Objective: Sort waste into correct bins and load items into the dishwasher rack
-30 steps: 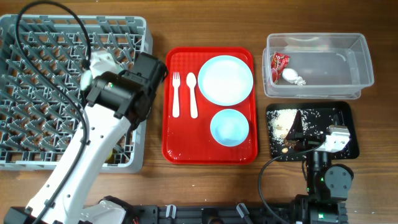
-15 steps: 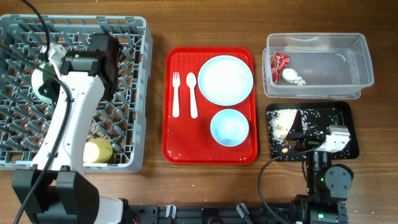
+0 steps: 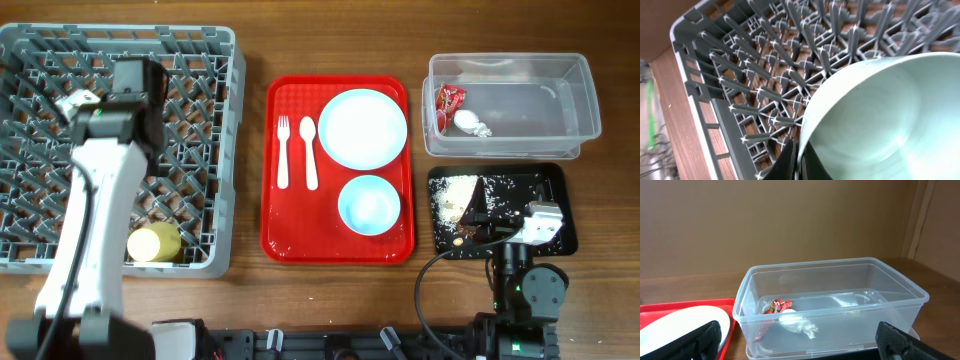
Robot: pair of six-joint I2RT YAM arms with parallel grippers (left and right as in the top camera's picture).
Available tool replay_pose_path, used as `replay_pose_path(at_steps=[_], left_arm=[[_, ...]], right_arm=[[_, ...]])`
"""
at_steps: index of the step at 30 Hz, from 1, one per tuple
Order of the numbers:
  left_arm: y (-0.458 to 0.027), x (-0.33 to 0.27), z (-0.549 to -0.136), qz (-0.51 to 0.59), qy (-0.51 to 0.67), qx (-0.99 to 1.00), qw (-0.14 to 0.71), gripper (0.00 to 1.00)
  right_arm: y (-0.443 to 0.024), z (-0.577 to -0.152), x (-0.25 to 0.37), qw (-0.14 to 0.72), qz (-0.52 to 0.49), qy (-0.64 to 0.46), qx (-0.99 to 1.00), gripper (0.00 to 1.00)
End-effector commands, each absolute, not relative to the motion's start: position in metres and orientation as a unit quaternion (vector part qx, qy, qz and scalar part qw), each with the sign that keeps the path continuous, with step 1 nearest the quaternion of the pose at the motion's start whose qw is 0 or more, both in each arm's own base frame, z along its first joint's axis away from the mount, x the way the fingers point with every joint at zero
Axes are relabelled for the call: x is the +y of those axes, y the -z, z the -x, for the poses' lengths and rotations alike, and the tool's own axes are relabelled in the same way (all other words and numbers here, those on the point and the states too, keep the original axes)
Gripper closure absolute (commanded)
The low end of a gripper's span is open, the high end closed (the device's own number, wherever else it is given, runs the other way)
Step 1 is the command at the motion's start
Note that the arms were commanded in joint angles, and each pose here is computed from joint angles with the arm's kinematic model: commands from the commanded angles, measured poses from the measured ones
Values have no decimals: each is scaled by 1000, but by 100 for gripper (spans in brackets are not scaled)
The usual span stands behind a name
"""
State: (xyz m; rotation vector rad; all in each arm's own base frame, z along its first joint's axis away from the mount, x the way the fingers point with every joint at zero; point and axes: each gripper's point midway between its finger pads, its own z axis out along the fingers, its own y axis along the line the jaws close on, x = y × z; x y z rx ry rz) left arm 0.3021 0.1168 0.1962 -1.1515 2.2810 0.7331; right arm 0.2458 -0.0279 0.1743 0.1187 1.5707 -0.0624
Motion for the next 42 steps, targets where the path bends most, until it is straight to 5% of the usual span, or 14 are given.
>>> replay_pose_path(at_steps=[1, 6, 9, 16, 25, 29, 30, 32, 34, 37, 42], left_arm=[[-220, 132, -279, 402, -316, 824, 245, 96], [-193, 146, -281, 369, -395, 819, 192, 96], [-172, 112, -291, 366, -291, 867, 175, 96], [-215, -81, -287, 122, 45, 962, 240, 96], [-61, -138, -230, 145, 38, 982, 116, 93], [-46, -137, -222, 143, 35, 985, 94, 79], [-46, -137, -222, 144, 34, 984, 94, 71], [-57, -139, -226, 143, 42, 983, 104, 36], [-87, -152, -237, 142, 78, 979, 126, 29], [-115, -191, -250, 122, 174, 967, 140, 34], [-83, -223, -216, -46, 133, 985, 101, 49]], right_arm=[[-175, -246, -27, 707, -49, 29, 705, 0], [-175, -246, -27, 707, -48, 29, 705, 0], [-175, -246, -27, 707, -48, 29, 705, 0], [-175, -246, -27, 707, -48, 29, 705, 0], [-175, -246, -27, 707, -48, 29, 705, 0], [-175, -246, -27, 707, -48, 29, 705, 0], [-175, -246, -27, 707, -48, 29, 705, 0], [-175, -246, -27, 707, -48, 30, 705, 0], [-175, -246, -27, 707, -48, 29, 705, 0], [-175, -246, -27, 707, -48, 30, 705, 0], [-175, -246, -27, 707, -48, 29, 705, 0]])
